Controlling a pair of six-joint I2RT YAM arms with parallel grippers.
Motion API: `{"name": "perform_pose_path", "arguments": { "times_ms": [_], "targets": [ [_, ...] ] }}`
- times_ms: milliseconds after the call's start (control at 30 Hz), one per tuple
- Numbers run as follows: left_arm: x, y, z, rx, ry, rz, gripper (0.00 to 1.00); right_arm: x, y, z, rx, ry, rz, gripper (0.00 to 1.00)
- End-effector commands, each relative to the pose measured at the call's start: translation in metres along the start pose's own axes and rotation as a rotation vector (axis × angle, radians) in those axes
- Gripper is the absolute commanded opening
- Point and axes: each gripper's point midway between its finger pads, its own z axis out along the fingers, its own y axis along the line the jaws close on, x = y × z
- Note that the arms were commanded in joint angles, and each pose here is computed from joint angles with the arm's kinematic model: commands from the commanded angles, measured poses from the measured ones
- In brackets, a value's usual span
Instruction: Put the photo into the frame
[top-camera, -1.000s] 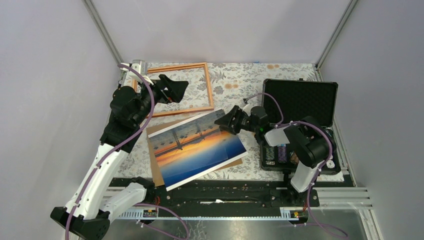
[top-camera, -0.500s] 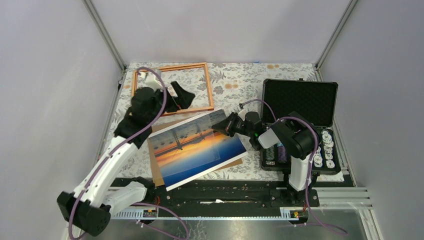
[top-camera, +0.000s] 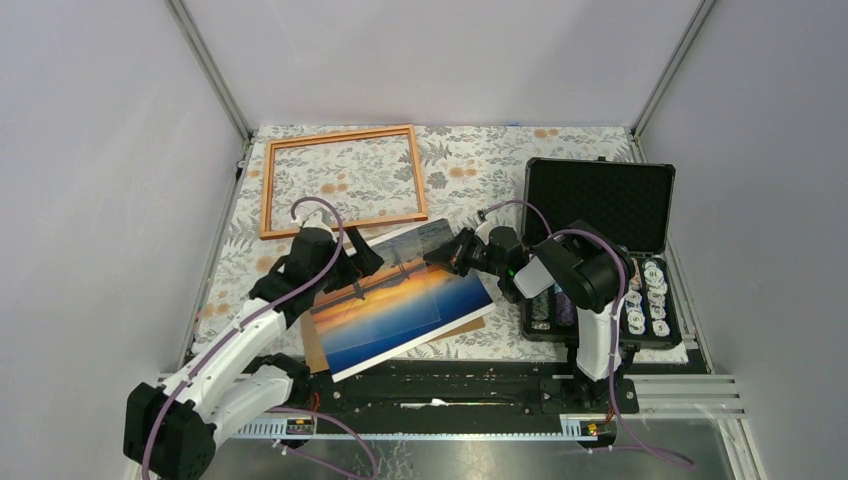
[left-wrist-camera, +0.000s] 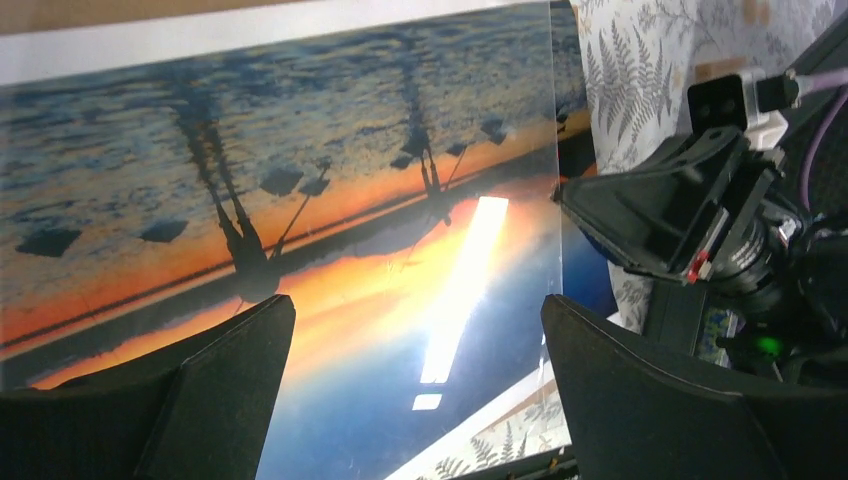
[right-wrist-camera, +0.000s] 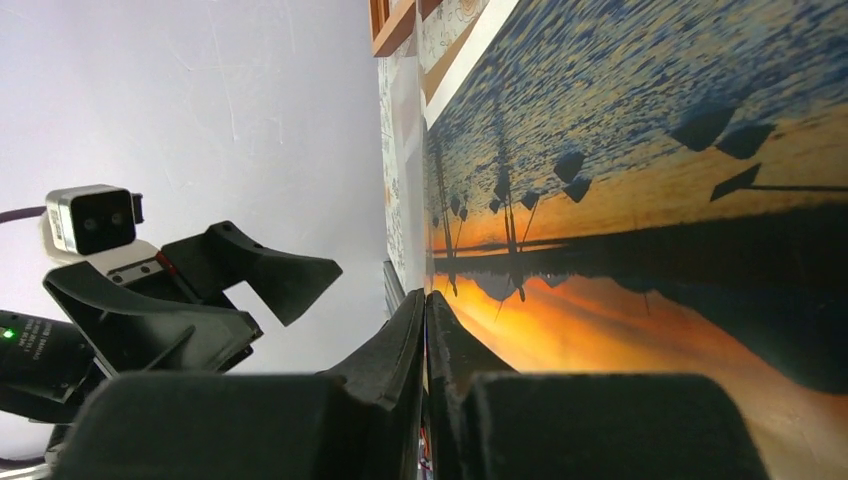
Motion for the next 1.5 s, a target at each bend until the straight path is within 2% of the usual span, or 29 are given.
{"name": "perform_pose_path", "arguments": {
  "times_ms": [0,167,400,667,1133,1467],
  "targets": [
    [-0.031,-0.014,0.005,-0.014,-0.063,0.01,0.99,0.001,0.016,0.002,-0.077,0.01,-0.03,0.11],
    [-0.003,-0.02,0.028,0.057,0.056,-0.056,0.99,0.003,0.015,0.004,-0.078,0.032,-0.023,0.17],
    [0.014,-0.015,0.041,0.114,0.055,-0.114,0.99,0.008,0.009,0.003,-0.065,0.052,-0.019,0.34],
    [0.027,-0.015,0.048,0.146,0.1,-0.114,0.99,0.015,0.01,0.011,-0.075,0.073,-0.012,0.44],
    [0.048,-0.004,0.063,0.149,0.145,-0.138,0.99,0.023,-0.014,0.014,0.011,0.081,-0.005,0.49],
    [0.058,0.004,0.067,0.138,0.165,-0.142,0.99,0.03,-0.048,0.01,0.187,0.134,-0.068,0.58]
  ]
}}
